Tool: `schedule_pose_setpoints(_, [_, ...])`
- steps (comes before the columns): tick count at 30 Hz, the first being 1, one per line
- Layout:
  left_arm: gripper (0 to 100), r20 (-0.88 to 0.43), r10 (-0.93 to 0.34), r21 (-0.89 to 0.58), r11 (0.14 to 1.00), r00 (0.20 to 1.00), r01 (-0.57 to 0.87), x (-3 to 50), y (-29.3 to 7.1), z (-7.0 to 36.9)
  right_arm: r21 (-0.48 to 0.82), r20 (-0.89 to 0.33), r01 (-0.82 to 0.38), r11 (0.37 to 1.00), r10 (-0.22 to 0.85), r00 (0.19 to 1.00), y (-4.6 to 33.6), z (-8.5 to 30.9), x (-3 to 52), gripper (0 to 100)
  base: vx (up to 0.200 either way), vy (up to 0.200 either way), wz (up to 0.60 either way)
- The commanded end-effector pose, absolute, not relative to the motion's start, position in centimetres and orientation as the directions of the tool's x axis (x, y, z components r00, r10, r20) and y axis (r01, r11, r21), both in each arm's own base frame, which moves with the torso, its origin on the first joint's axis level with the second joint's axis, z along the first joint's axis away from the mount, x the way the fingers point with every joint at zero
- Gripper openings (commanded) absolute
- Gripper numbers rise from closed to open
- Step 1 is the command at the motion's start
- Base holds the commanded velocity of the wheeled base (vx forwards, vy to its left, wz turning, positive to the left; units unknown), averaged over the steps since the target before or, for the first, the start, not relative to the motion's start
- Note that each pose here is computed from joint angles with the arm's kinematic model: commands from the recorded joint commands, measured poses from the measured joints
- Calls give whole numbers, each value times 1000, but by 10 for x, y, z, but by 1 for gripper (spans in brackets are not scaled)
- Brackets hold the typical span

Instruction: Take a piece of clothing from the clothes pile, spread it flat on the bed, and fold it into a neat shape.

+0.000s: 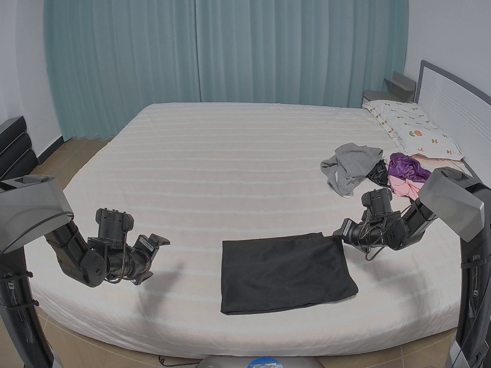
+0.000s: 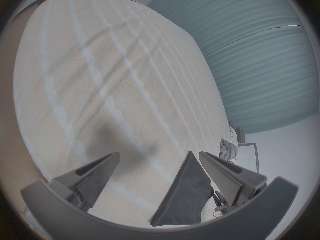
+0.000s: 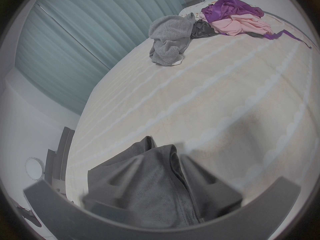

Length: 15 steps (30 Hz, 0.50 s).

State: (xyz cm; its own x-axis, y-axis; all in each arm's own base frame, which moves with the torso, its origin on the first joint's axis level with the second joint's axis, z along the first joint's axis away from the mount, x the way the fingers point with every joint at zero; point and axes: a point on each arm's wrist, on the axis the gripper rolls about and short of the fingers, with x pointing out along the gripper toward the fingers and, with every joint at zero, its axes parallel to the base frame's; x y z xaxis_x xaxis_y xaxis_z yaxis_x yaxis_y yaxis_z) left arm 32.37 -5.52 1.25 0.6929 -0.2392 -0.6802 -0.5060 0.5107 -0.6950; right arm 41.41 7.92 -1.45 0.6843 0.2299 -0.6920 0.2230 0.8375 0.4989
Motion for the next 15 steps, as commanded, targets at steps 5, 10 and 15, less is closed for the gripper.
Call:
schedule_pose_setpoints(5, [100,-682,-238,-694,510,692,-508,324,-55,12,503,-697,216,837,244,674,79,-7,402,100,0,0,0])
schedule_pose_setpoints(10, [100,-681,-239,-695,510,693,-507,324,-55,12,515,-723,188,836,306,620,77,3,370,100,0,0,0])
schedule_pose_setpoints(15, [100,-681,-239,-694,511,693,-507,324,-55,12,482,-757,67,873,377,534,62,-5,301,100,0,0,0])
